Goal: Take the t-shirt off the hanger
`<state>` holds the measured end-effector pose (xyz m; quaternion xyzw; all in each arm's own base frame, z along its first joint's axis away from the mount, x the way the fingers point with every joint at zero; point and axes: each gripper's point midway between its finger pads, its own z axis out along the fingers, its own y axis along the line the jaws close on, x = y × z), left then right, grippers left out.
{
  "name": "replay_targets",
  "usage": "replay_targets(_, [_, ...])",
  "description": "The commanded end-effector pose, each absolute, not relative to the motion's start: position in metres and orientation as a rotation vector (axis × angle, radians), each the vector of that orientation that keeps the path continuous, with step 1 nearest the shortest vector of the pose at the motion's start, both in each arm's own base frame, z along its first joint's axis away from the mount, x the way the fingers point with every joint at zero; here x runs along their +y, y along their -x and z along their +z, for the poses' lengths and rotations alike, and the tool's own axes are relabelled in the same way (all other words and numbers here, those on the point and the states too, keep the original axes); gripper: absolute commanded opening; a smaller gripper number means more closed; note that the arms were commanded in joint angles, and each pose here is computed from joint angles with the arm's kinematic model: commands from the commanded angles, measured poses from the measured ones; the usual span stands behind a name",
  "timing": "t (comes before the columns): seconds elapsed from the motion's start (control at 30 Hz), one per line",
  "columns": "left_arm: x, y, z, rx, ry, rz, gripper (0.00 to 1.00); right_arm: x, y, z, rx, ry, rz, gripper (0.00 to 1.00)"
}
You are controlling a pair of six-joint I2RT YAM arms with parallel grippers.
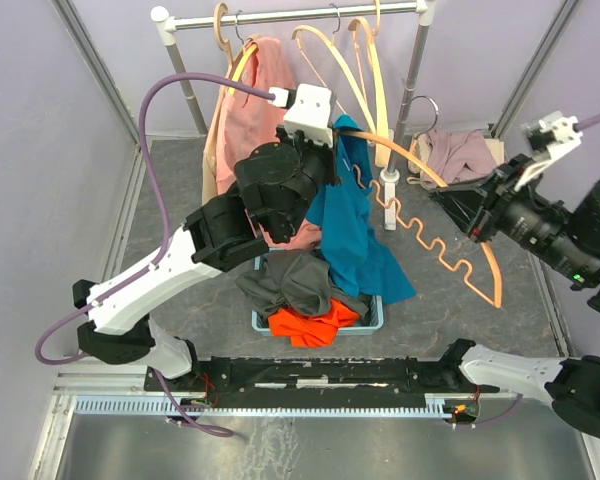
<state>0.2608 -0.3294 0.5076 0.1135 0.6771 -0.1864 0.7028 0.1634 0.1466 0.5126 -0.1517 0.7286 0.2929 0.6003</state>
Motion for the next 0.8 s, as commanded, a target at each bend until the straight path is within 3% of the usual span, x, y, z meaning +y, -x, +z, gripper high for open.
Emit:
replay_targets(0.0, [-0.290, -0.275, 0.542, 1.459, -0.138, -0.246, 0.03, 0.124, -0.145, 0.551, 1.522, 0.316, 0.707, 0.01])
replay_targets(0.47, [-0.267, -0.282, 0.577, 1.417, -0.131, -0.154, 0.03, 0.069, -0.116, 0.589, 1.345, 0.214, 0.655, 0.01])
replay_targets(0.77, [-0.267, -0.255, 0.650, 1.245, -0.127, -0.437, 0.03, 0.044, -0.124, 0.601, 1.292, 0.084, 0.573, 0.01])
